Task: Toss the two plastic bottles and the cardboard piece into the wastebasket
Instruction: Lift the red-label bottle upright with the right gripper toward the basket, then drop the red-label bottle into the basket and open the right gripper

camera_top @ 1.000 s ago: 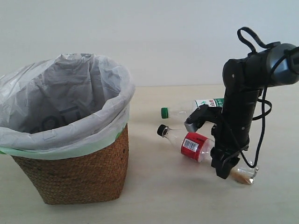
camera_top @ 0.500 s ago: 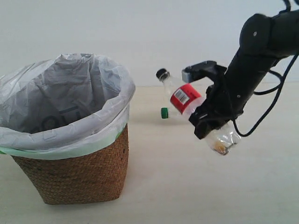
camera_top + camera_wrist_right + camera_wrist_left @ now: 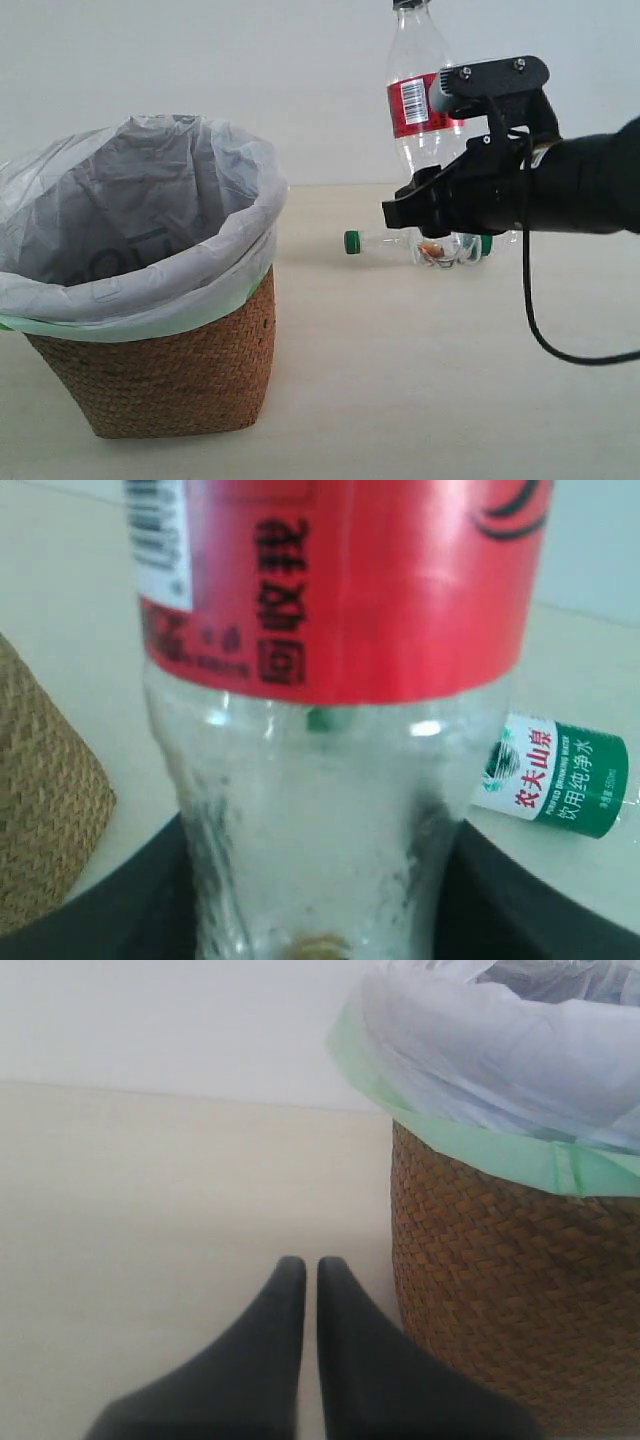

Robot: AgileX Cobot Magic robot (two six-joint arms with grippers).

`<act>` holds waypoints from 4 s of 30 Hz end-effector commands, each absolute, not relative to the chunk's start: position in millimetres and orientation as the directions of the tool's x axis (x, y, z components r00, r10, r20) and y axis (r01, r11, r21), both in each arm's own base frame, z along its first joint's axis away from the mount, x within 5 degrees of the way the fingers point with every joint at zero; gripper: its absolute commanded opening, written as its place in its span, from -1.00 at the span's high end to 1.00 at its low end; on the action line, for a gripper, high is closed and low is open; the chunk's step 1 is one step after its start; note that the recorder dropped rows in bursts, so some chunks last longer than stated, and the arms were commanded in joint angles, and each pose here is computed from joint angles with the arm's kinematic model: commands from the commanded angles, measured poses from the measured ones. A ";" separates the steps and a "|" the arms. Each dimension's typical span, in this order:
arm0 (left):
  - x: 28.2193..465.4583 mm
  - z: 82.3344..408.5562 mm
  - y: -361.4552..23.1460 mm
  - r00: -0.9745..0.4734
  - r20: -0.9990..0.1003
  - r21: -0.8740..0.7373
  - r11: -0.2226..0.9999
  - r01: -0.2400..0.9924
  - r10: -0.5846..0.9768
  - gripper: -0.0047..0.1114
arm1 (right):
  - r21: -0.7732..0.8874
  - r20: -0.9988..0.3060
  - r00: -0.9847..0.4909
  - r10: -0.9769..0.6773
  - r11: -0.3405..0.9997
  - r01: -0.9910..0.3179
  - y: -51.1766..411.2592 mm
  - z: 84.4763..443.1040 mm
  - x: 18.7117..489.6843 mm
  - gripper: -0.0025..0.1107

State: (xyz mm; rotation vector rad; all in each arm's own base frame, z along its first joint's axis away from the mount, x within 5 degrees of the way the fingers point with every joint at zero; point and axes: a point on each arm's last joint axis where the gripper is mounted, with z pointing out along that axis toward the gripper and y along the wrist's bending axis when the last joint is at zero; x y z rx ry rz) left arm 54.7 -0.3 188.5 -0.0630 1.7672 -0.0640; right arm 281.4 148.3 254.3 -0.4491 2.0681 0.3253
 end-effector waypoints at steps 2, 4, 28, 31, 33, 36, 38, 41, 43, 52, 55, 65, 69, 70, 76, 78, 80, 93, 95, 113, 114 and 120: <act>54.8 187.7 -0.1 -0.193 -0.978 -0.079 0.997 -0.011 -0.079 0.85 | 0.069 -0.923 -0.373 -0.091 0.916 -0.394 143.1 259.1 270.3 0.96; 54.8 187.7 -0.1 -0.193 -0.978 -0.079 0.997 -0.011 -0.079 0.85 | 0.085 -0.942 -0.333 -0.047 0.925 -0.371 137.1 271.5 268.5 0.96; 54.8 187.7 -0.1 -0.193 -0.978 -0.079 0.997 -0.011 -0.079 0.85 | 0.162 -0.612 -0.781 0.123 0.986 0.028 -13.0 293.9 250.9 0.96; 54.8 187.7 -0.1 -0.193 -0.978 -0.079 0.997 -0.011 -0.079 0.85 | 0.165 -0.597 -0.793 0.121 0.986 0.026 -12.5 292.9 249.6 0.96; 54.8 187.7 -0.1 -0.193 -0.978 -0.079 0.997 -0.011 -0.079 0.85 | 0.163 -0.596 -0.795 0.112 0.987 0.017 -11.1 292.7 249.4 0.96; 54.8 187.7 -0.1 -0.193 -0.978 -0.079 0.997 -0.011 -0.079 0.85 | 0.157 -0.609 -0.790 0.069 0.987 -0.035 0.5 294.4 250.9 0.96; 54.8 187.7 -0.1 -0.193 -0.978 -0.079 0.997 -0.011 -0.079 0.85 | 0.150 -0.628 -0.778 0.027 0.985 -0.087 12.9 301.2 253.1 0.96; 54.8 187.7 -0.1 -0.193 -0.978 -0.079 0.997 -0.011 -0.079 0.85 | 0.163 -0.644 -0.765 0.008 0.979 -0.127 28.2 314.6 254.9 0.96; 54.8 187.7 -0.1 -0.193 -0.978 -0.079 0.997 -0.011 -0.079 0.85 | 0.172 -0.646 -0.763 0.009 0.976 -0.134 33.3 323.1 255.3 0.96; 54.8 187.7 -0.1 -0.193 -0.978 -0.079 0.997 -0.011 -0.079 0.85 | 0.250 -0.643 -0.766 0.026 0.952 -0.178 44.4 338.5 254.1 0.96; 54.8 187.7 -0.1 -0.193 -0.978 -0.079 0.997 -0.011 -0.079 0.85 | 0.302 -0.670 -0.742 0.022 0.921 -0.246 59.8 343.2 253.8 0.96; 54.8 187.7 -0.1 -0.193 -0.978 -0.079 0.997 -0.011 -0.079 0.85 | 0.295 -0.725 -0.687 -0.042 0.883 -0.366 96.5 346.7 250.5 0.96; 54.8 187.7 -0.1 -0.193 -0.978 -0.079 0.997 -0.011 -0.079 0.85 | 0.151 -0.652 -0.753 -0.088 0.958 -0.242 76.7 330.1 256.7 0.96; 54.8 187.7 -0.1 -0.193 -0.978 -0.079 0.997 -0.011 -0.079 0.85 | 0.084 -0.619 -0.779 -0.098 0.978 -0.190 68.3 324.7 258.3 0.96; 54.8 187.7 -0.1 -0.193 -0.978 -0.079 0.997 -0.011 -0.079 0.85 | -0.360 -0.429 -0.890 -0.151 0.933 0.016 26.6 304.0 264.4 0.96; 54.8 187.7 -0.1 -0.193 -0.978 -0.079 0.997 -0.011 -0.079 0.85 | -0.371 -0.420 -0.894 -0.154 0.929 0.014 26.8 300.1 267.9 0.96; 54.8 187.7 -0.1 -0.193 -0.978 -0.079 0.997 -0.011 -0.079 0.85 | -0.323 -0.433 -0.891 -0.139 0.946 0.009 32.3 293.5 274.0 0.96; 54.8 187.7 -0.1 -0.193 -0.978 -0.079 0.997 -0.011 -0.079 0.85 | 0.559 -0.809 -0.582 0.078 0.408 -0.722 212.1 440.1 269.6 -0.05; 54.8 187.7 -0.1 -0.193 -0.978 -0.079 0.997 -0.011 -0.079 0.85 | 0.559 -0.809 -0.578 0.109 0.447 -0.698 213.4 455.4 270.9 -0.28; 54.8 187.9 -0.1 -0.190 -0.979 -0.079 0.997 -0.010 -0.079 0.85 | 0.400 -0.798 -0.601 -0.041 0.709 -0.580 191.4 430.1 294.9 -0.19; 54.8 187.9 -0.1 -0.190 -0.979 -0.079 0.997 -0.010 -0.079 0.85 | 0.320 -0.788 -0.609 -0.091 0.785 -0.531 178.8 423.1 300.7 -0.19; 54.8 187.9 -0.1 -0.190 -0.979 -0.079 0.997 -0.010 -0.079 0.85 | -0.068 -0.589 -0.721 -0.365 0.911 -0.406 146.5 376.9 322.3 -0.16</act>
